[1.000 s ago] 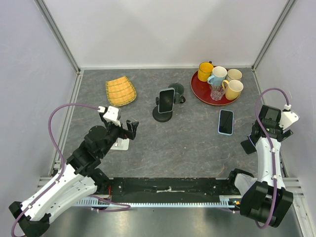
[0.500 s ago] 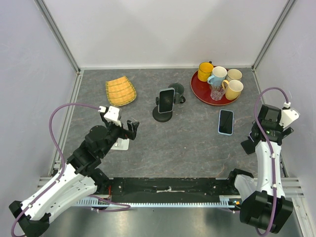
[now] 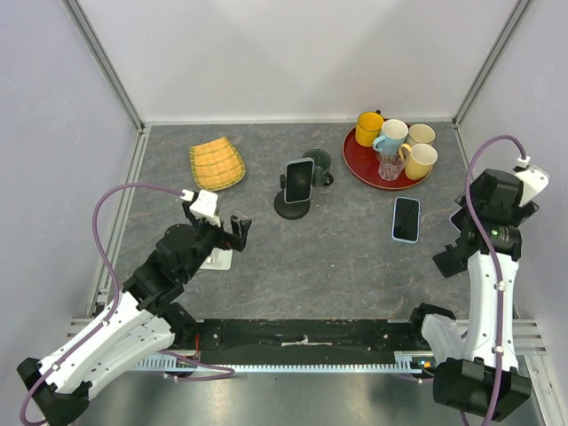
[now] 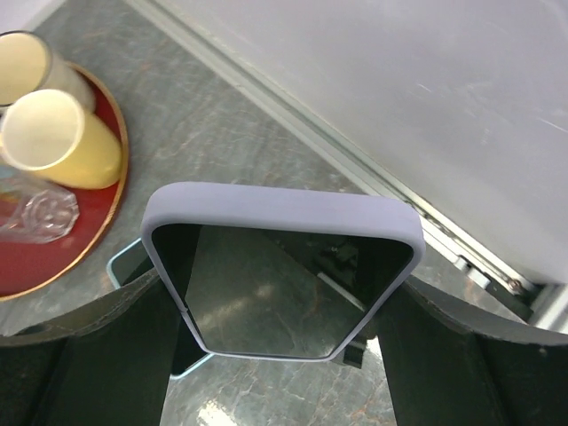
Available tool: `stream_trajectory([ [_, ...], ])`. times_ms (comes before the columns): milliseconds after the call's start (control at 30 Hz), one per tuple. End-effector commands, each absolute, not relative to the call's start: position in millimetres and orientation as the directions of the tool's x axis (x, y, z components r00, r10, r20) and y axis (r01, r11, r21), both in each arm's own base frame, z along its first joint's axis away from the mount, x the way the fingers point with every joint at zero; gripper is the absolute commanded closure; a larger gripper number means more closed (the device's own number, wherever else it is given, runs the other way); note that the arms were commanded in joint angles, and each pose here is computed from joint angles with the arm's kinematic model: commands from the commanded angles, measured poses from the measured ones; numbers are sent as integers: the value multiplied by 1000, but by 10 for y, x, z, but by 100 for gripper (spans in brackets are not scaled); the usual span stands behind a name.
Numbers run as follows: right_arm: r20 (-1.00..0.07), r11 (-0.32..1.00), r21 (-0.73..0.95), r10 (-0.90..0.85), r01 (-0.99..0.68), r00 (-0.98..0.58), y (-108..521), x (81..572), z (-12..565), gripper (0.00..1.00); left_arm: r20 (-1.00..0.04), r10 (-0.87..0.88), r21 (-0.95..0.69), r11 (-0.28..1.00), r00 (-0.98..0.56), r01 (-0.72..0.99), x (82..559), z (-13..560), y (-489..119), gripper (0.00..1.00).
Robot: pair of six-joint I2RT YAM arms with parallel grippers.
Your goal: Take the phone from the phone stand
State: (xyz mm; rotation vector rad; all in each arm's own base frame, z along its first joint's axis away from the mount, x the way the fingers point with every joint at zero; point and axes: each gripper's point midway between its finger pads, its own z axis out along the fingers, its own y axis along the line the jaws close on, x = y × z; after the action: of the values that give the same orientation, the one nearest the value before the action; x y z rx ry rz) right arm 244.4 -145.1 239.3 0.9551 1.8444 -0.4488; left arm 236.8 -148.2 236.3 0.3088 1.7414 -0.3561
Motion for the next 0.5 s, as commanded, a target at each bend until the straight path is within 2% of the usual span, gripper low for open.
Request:
stream_trajectory([
  [0, -906, 752, 148, 364, 642, -216, -1211, 2698, 2801, 68, -989, 18, -46, 908, -148, 415, 2390, 2472, -1520, 3],
  [233, -856, 869, 176, 367, 463, -364, -729, 2988, 2712, 68, -988, 20, -45, 909, -151, 414, 2400, 2456, -1523, 3],
  [467, -806, 914, 207, 362, 350, -468, -289, 3183, 2579, 68, -989, 23, -38, 913, -146, 407, 2401, 2465, -1498, 3],
])
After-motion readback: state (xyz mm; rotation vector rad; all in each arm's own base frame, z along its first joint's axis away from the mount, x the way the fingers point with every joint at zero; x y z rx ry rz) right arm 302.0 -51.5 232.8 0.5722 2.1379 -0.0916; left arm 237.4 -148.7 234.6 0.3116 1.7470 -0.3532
